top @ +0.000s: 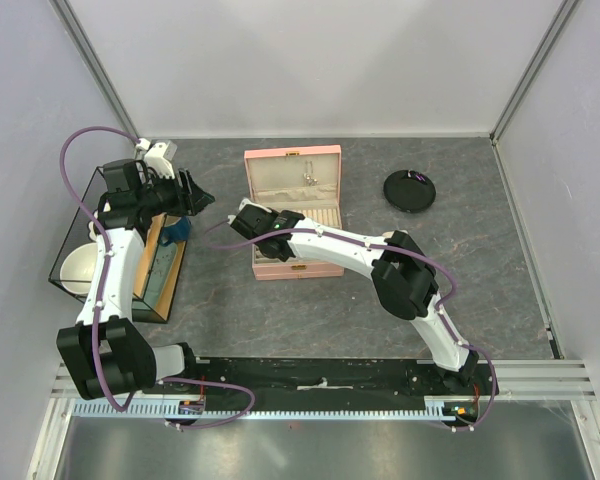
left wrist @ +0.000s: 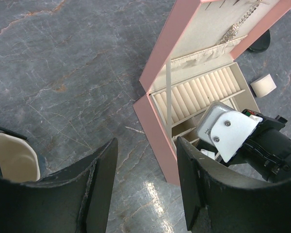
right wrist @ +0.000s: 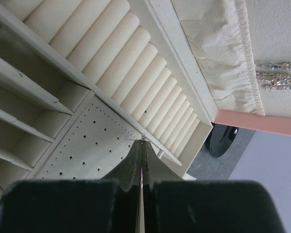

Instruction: Organize the mixed jewelry

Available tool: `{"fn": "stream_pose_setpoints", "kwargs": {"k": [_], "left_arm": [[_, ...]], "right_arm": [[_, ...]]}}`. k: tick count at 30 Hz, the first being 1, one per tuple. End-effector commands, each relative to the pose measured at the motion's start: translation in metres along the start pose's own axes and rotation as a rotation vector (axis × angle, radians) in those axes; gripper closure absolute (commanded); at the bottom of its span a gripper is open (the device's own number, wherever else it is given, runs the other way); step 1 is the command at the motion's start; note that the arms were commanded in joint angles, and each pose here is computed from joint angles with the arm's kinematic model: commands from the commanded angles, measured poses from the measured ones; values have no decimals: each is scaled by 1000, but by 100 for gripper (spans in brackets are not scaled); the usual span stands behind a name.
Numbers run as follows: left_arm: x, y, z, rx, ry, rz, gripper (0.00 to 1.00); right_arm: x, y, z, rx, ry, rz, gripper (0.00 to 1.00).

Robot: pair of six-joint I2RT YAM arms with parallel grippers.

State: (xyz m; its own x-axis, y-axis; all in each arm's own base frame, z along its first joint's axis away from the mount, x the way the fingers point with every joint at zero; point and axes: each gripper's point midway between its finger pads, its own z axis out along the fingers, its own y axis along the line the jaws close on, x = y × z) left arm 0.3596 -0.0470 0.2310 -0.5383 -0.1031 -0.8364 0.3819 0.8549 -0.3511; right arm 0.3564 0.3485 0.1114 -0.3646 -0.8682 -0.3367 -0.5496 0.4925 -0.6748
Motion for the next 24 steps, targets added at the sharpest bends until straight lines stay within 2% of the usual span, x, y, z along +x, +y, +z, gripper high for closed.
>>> {"fn": "stream_pose_setpoints", "kwargs": {"k": [1,24], "left_arm": [[-15,-6,-4,24,-34,-6,41],[-14,-5,-4,25,-32,-11,41]], "right_arm": [[-10,-9,-6,31,-24,23,100],[1,2,0,12,4,3,100]]}}
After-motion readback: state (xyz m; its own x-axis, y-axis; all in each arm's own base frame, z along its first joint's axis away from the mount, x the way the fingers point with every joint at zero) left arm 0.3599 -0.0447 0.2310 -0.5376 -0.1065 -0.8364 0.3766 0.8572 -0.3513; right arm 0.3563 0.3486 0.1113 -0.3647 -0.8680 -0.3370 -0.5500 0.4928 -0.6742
